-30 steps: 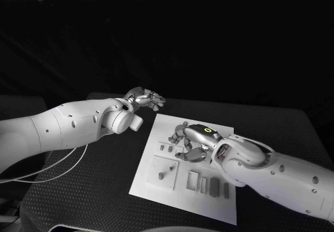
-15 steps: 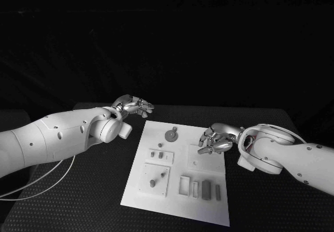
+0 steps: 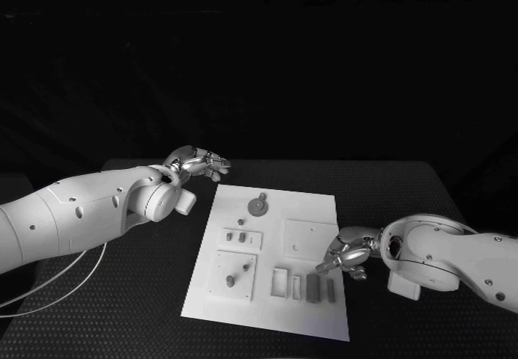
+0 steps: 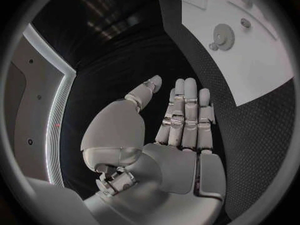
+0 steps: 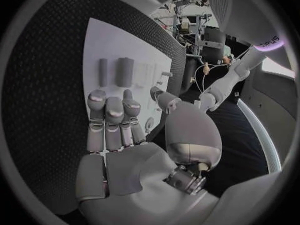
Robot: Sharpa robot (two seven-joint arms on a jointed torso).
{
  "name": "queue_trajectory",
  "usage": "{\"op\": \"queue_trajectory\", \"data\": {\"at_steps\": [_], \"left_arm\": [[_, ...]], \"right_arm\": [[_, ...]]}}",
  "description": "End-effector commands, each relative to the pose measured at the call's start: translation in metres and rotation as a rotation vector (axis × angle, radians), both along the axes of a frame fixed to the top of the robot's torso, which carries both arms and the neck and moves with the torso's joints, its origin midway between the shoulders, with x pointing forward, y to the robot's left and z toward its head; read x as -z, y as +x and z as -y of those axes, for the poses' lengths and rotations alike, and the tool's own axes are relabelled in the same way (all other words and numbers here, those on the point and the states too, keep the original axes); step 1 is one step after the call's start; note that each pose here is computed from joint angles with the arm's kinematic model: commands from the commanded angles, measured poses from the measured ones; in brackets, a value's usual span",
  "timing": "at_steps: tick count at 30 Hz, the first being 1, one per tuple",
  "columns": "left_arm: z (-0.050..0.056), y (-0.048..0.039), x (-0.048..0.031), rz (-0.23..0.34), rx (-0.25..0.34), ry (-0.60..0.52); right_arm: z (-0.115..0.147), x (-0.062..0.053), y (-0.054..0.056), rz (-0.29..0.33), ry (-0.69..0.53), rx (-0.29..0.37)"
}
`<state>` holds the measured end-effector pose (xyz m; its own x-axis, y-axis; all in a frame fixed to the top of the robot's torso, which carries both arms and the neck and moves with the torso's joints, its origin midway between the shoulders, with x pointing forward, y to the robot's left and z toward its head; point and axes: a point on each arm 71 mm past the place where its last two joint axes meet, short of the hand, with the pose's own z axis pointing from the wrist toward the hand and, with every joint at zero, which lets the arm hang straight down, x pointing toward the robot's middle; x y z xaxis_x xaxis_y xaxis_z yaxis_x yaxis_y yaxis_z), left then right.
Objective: Assemble the parts on the task board
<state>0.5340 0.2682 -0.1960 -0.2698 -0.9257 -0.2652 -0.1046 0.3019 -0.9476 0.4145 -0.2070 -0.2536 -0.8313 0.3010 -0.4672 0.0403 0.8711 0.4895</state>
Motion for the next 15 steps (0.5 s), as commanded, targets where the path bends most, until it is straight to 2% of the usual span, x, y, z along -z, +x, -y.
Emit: {"op": "queue_trajectory", "data": {"at_steps": [1, 9, 15], "left_arm": [[0.002, -0.0007, -0.0006, -0.001, 0.013, -0.011], [0.004, -0.0014, -0.0006, -0.002, 0.018, -0.012], [0.004, -0.0025, -0.0009, -0.003, 0.019, -0.013]], "right_arm": [[0.003, 0.007, -0.008, -0.099, -0.067, -0.01], [0.001, 0.014, -0.014, -0.142, -0.076, 0.009], [0.0, 0.02, -0.012, -0.13, -0.087, 0.038]]}}
